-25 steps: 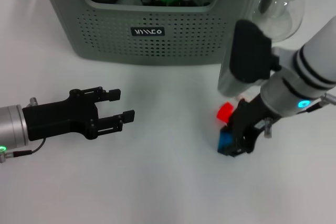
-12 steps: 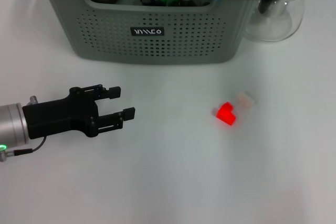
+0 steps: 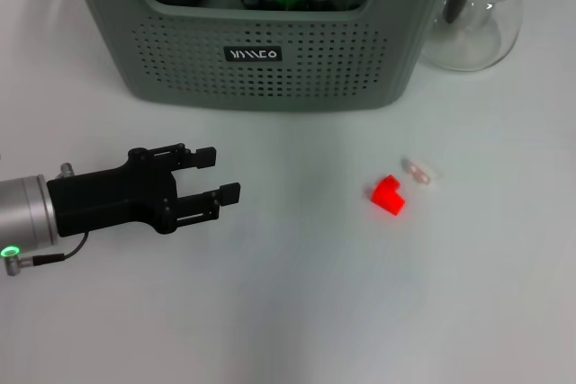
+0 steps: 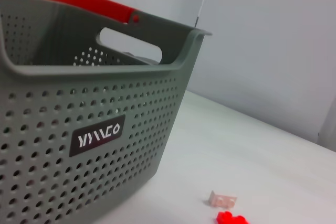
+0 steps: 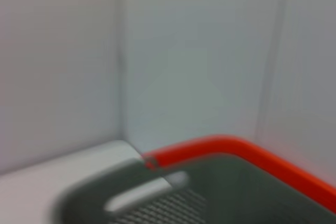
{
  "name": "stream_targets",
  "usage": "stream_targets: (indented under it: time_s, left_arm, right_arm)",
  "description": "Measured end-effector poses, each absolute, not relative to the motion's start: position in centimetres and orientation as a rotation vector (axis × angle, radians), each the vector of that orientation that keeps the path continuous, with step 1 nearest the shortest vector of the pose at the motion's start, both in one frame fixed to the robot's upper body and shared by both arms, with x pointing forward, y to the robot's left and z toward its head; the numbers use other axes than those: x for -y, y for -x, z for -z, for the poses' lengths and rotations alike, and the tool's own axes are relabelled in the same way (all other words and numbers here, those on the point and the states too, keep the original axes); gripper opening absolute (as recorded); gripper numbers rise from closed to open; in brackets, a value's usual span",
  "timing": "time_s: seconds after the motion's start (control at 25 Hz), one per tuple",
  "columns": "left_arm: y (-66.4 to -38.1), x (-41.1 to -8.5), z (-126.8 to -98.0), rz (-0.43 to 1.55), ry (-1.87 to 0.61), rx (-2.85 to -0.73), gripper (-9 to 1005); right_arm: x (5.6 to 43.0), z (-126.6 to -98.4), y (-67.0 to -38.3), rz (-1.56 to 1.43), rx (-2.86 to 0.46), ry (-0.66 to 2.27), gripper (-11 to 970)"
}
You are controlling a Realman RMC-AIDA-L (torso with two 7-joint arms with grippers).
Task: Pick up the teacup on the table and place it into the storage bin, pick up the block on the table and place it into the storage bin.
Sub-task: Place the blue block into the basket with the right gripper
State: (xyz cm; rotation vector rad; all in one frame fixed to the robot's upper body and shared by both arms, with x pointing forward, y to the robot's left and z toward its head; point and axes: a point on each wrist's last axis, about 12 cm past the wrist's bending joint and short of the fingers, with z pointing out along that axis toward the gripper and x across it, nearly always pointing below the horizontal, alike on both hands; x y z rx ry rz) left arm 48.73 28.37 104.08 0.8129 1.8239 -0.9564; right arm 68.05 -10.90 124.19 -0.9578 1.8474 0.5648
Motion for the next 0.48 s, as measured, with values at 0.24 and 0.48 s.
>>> stream_targets:
  time_s: [0.24,0.48]
  left_arm:
    - [-48.6,-28.4,-103.9,0.962,-0.793,-1.825,671]
    - [-48.4,-28.3,-103.8,0.973,-0.780,-1.825,671]
  right_arm:
    - [7.4,-122.7,-71.1,-0.389,-1.965,0.865,429]
    - [7.3,-121.9,-71.8,-0.304,-1.946,0.785,428]
